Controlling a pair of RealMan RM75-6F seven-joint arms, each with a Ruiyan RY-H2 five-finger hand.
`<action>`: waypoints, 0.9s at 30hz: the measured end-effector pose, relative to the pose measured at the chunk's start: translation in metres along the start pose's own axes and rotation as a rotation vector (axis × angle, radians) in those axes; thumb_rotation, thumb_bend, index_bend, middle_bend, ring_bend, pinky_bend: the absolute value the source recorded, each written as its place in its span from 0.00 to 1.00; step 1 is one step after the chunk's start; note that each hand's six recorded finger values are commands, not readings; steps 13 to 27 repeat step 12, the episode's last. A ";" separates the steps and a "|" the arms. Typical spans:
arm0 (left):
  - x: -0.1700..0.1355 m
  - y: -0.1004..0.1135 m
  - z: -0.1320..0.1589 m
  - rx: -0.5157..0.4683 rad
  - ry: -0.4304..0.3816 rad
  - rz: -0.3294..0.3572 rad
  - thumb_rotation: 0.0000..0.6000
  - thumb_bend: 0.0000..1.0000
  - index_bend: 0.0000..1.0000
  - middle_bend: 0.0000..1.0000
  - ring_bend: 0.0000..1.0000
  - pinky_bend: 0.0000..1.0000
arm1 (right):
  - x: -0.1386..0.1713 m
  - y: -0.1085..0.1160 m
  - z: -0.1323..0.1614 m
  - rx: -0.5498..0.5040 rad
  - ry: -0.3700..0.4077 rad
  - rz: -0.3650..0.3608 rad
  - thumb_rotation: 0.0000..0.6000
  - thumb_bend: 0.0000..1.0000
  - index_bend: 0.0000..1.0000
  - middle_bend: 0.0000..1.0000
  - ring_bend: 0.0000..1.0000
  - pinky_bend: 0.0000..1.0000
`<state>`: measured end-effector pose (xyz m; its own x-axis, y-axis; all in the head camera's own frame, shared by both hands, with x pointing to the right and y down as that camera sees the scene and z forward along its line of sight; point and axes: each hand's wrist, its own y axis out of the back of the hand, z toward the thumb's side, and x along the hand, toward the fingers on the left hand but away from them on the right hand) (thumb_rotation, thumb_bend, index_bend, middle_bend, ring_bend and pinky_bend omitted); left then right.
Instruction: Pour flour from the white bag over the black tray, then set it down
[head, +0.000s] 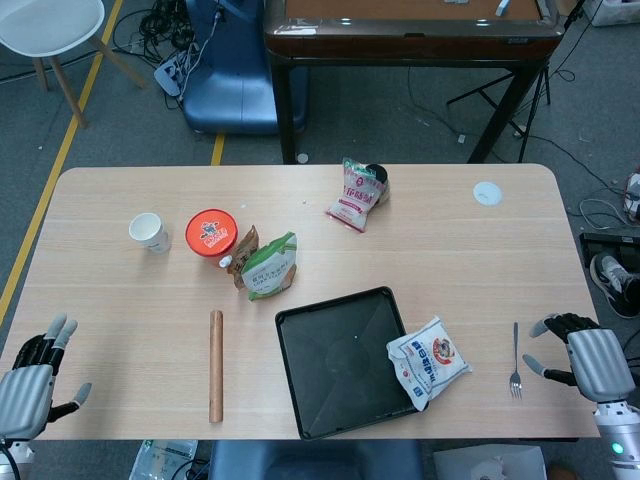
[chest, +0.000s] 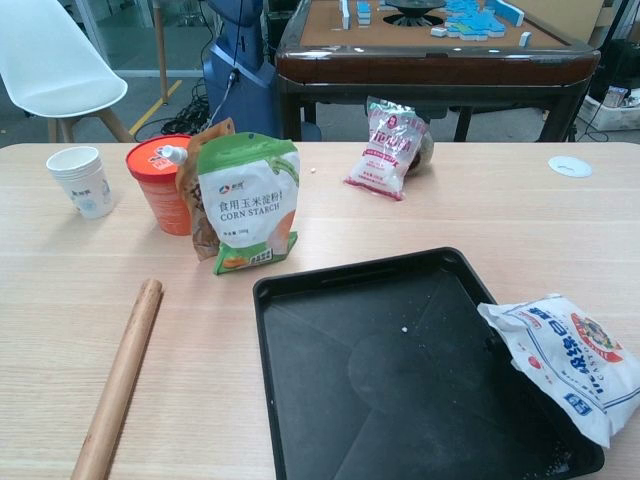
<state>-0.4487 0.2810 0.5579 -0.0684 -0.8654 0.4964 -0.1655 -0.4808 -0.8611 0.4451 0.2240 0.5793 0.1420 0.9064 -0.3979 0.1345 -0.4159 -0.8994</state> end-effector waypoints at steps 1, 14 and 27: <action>0.000 0.001 0.000 -0.002 -0.001 0.010 1.00 0.25 0.00 0.00 0.08 0.06 | 0.000 0.001 0.002 -0.002 0.007 0.001 1.00 0.17 0.51 0.48 0.41 0.46; 0.002 0.006 0.000 -0.010 -0.006 0.032 1.00 0.25 0.00 0.00 0.08 0.06 | -0.006 0.020 0.015 0.042 0.022 0.015 1.00 0.17 0.51 0.44 0.37 0.41; 0.002 0.006 0.000 -0.010 -0.006 0.032 1.00 0.25 0.00 0.00 0.08 0.06 | -0.006 0.020 0.015 0.042 0.022 0.015 1.00 0.17 0.51 0.44 0.37 0.41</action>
